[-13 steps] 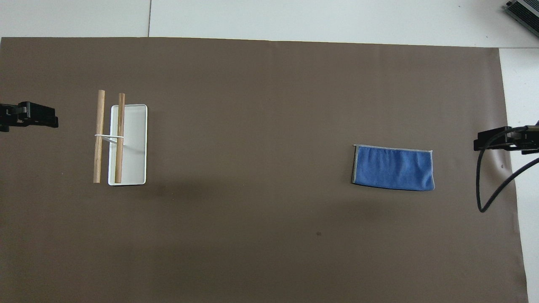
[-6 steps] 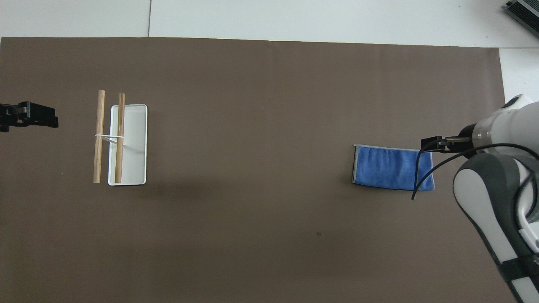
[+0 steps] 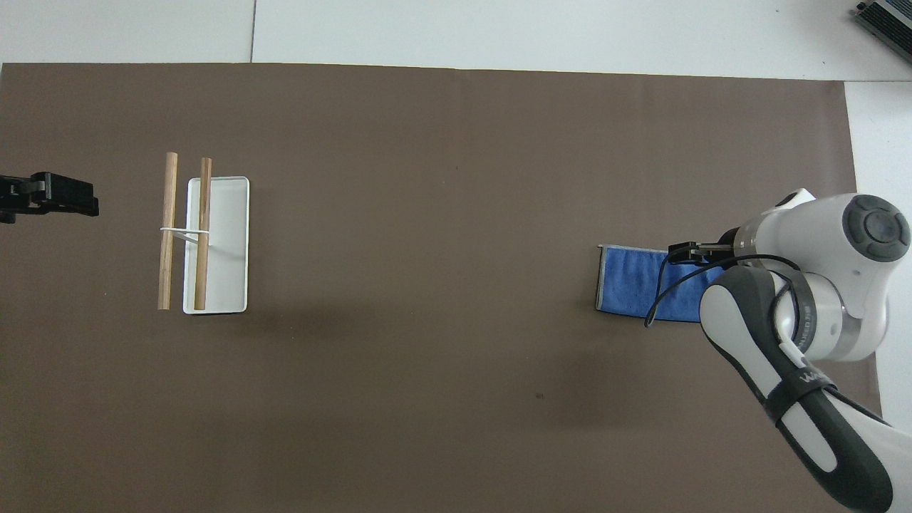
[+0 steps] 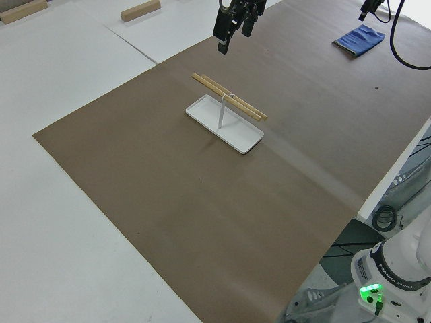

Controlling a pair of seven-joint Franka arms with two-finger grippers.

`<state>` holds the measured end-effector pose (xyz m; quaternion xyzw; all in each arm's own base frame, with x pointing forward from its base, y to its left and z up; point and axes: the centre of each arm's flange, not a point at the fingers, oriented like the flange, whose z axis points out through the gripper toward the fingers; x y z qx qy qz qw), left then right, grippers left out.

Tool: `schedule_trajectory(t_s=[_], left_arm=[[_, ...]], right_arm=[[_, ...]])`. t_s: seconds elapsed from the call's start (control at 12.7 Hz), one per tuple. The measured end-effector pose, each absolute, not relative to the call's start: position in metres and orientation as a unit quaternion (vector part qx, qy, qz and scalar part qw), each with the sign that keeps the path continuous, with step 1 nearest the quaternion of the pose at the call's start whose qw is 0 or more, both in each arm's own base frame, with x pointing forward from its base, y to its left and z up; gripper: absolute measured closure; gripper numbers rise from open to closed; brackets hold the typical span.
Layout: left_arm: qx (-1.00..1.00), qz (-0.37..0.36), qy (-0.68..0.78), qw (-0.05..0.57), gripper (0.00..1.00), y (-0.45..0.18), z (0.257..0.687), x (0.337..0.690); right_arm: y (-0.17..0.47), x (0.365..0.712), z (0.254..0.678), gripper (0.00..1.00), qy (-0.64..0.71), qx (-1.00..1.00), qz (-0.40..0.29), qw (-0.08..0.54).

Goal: Right arm passes towel to left arm to hang
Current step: 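Reach the right gripper down onto the blue towel and grasp it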

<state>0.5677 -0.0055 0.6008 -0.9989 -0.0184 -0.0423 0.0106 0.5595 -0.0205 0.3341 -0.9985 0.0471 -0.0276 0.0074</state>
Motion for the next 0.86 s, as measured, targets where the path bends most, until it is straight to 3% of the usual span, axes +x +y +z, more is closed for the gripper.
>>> schedule_trajectory(t_s=[0.63,0.86], left_arm=[[-0.999,-0.042,-0.018,0.011,0.0,-0.005,0.601,0.568],[-0.999,-0.042,-0.018,0.011,0.0,-0.005,0.601,0.568]], right_arm=[[-0.009,0.546,0.287,0.0,0.036,-0.999,-0.017,0.004],[-0.009,0.546,0.286,0.34,0.034,-0.999,-0.016,0.004]])
